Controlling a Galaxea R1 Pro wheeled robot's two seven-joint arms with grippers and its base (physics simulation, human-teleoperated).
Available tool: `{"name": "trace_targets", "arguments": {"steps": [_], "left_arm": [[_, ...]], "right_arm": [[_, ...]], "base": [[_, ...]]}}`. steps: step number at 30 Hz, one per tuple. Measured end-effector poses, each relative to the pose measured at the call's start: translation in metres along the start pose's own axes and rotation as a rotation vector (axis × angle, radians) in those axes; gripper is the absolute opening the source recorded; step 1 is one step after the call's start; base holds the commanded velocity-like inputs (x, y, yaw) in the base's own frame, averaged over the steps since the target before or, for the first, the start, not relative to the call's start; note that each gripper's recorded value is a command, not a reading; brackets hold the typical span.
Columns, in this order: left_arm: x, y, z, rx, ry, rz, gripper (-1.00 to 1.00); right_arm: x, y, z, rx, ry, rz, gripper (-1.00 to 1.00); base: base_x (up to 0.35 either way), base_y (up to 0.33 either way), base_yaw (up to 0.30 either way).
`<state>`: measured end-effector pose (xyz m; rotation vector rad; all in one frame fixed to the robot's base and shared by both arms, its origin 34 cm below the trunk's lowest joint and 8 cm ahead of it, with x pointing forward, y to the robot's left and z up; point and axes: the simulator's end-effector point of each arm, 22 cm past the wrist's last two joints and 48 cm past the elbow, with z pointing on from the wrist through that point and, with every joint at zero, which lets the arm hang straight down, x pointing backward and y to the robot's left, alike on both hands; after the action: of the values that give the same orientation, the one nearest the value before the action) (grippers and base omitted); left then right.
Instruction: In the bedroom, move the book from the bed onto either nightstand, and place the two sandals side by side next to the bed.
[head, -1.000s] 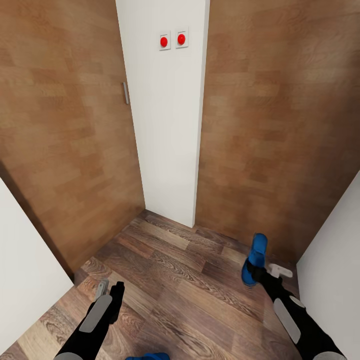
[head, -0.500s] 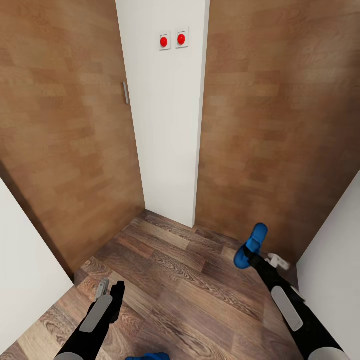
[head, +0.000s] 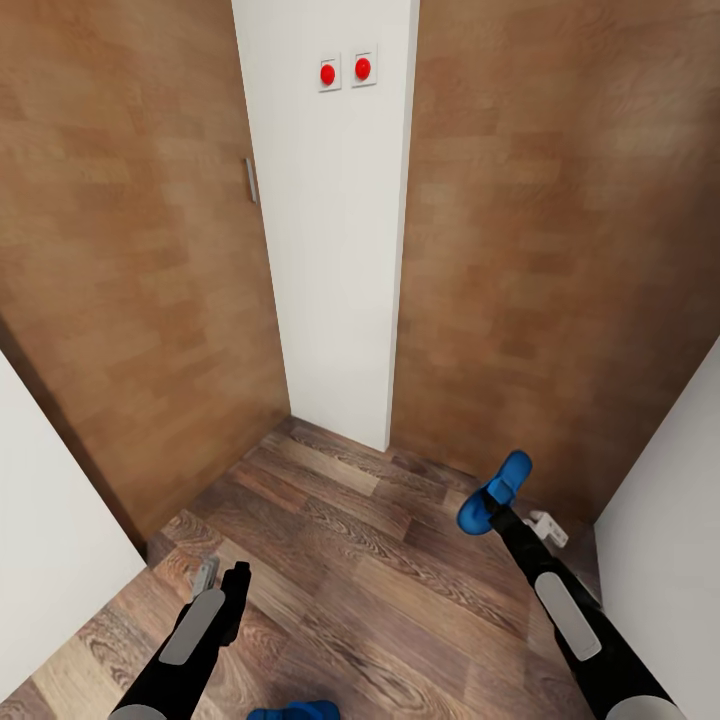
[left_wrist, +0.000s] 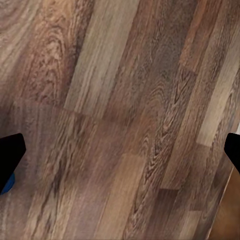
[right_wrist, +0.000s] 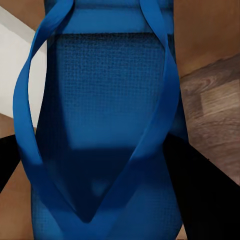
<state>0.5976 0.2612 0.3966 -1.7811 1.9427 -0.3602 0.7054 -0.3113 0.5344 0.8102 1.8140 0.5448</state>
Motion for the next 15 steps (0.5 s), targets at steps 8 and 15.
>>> {"name": "trace_targets", "arguments": {"steps": [8,15], "left_arm": [[0.006,0.009,0.012,0.014,0.004,0.007,1.00],[0.017,0.010,0.021,0.045,0.017,0.046,1.00]], "right_arm": [[0.015,-0.011,0.003,-0.002,0.002,0.043,-1.00],[0.030,-0.016,0.005,-0.007,0.008,0.054,-1.00]], "base": [[0.000,0.000,0.000],[0.000,0.000,0.000]]}}
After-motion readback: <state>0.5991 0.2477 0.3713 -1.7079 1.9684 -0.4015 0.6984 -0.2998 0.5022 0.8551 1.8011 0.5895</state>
